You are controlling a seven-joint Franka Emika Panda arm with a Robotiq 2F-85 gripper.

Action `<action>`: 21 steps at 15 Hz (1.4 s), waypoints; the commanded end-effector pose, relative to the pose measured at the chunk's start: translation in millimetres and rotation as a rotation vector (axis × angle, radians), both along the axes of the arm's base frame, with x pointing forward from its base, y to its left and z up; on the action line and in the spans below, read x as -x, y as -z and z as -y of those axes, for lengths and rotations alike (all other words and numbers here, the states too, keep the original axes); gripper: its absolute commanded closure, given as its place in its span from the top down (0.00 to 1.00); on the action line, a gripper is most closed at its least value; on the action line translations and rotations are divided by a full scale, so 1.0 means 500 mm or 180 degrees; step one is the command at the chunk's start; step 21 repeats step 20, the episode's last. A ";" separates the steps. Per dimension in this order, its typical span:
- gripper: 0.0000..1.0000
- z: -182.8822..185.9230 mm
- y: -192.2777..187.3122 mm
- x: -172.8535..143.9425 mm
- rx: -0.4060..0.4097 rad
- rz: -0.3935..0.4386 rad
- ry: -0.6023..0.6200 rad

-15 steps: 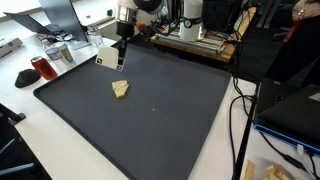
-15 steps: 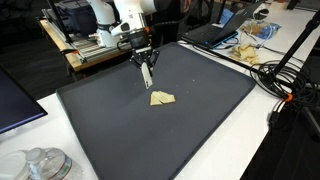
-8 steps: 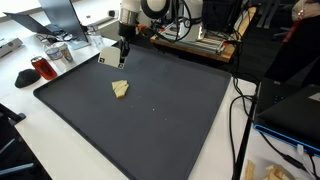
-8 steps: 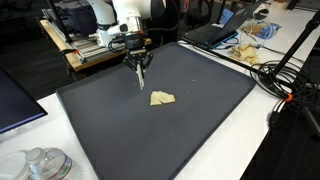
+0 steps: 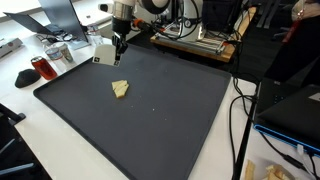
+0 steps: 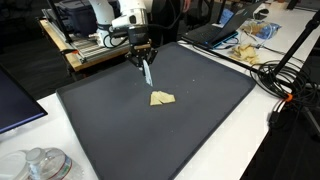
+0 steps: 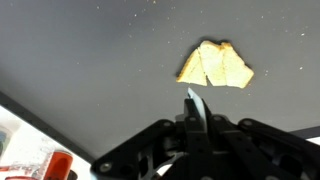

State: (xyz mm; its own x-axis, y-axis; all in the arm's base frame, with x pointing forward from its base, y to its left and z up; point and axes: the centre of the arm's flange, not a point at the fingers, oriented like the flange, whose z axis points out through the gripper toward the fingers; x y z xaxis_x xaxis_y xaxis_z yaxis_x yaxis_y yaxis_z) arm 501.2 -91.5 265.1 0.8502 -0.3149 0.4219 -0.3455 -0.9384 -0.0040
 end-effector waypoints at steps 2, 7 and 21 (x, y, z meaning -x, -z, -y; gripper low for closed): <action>0.01 -0.046 -0.135 -0.051 0.0085 -0.0194 -0.0264; 0.01 -0.068 -0.195 -0.101 0.0161 -0.0469 -0.0638; 0.01 -0.138 -0.180 -0.040 0.0001 -0.1240 -0.1611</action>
